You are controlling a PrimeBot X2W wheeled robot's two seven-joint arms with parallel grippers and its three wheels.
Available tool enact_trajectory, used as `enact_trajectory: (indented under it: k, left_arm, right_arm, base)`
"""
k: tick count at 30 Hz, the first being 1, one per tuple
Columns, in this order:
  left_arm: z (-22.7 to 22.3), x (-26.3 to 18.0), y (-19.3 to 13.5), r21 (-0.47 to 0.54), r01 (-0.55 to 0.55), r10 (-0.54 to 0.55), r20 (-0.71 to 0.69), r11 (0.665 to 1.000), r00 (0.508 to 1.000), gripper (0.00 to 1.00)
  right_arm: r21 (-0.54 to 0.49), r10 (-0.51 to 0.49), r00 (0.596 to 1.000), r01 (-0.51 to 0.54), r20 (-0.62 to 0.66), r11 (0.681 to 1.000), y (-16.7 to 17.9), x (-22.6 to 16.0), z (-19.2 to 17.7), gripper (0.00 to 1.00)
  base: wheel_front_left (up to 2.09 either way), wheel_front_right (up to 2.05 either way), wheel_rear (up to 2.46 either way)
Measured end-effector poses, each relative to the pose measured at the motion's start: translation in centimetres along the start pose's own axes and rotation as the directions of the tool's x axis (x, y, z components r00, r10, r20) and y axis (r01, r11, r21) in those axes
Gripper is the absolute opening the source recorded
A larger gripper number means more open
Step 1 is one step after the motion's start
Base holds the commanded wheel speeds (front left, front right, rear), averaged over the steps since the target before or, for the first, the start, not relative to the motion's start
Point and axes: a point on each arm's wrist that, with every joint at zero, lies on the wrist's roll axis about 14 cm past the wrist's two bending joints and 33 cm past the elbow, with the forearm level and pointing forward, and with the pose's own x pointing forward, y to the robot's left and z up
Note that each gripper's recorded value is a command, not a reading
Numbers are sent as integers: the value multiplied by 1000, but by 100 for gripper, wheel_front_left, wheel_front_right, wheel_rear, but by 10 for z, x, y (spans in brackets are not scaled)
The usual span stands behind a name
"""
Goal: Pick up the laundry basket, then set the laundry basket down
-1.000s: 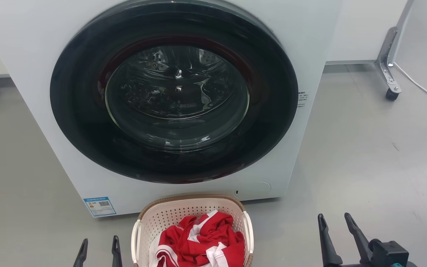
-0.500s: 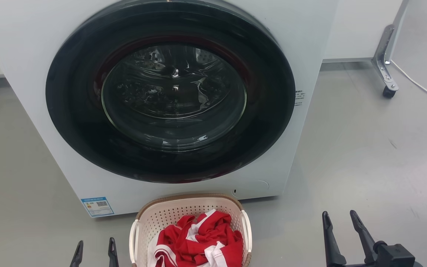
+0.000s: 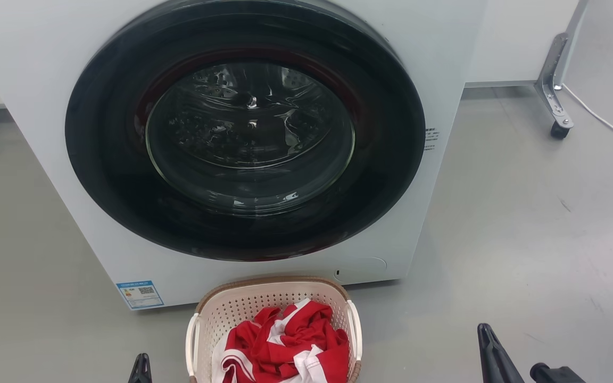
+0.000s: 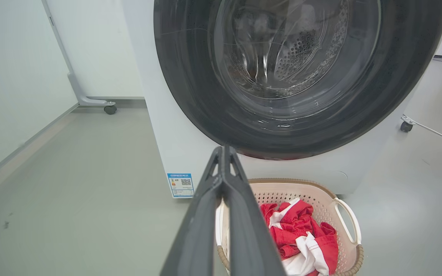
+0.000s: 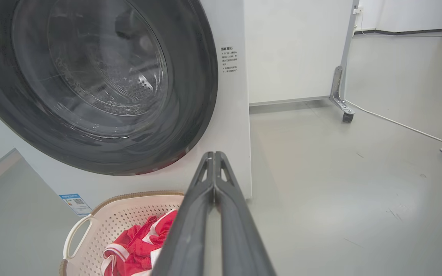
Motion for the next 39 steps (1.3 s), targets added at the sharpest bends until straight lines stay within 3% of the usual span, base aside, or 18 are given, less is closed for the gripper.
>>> enact_trajectory:
  k: [6, 18, 30, 39]
  left_arm:
    - [-9, -1, 4, -37, -12, 11, -39, 999, 999, 0]
    - [-20, 1, 12, -225, -61, 37, -112, 972, 993, 0]
    - [-21, 8, 16, -396, -97, 42, -146, 913, 988, 0]
    - [-22, 13, 20, -519, -121, 38, -168, 846, 985, 0]
  right_arm:
    - [46, -25, 999, 27, -45, 999, -7, -3, -11, 0]
    - [222, -71, 992, 93, -106, 970, -20, 1, -19, 0]
    - [386, -92, 985, 141, -144, 912, -30, 6, -21, 0]
    - [498, -99, 981, 169, -164, 850, -37, 11, -21, 0]
  base:
    - [0, 0, 0]
    - [0, 0, 0]
    - [0, 0, 0]
    - [0, 0, 0]
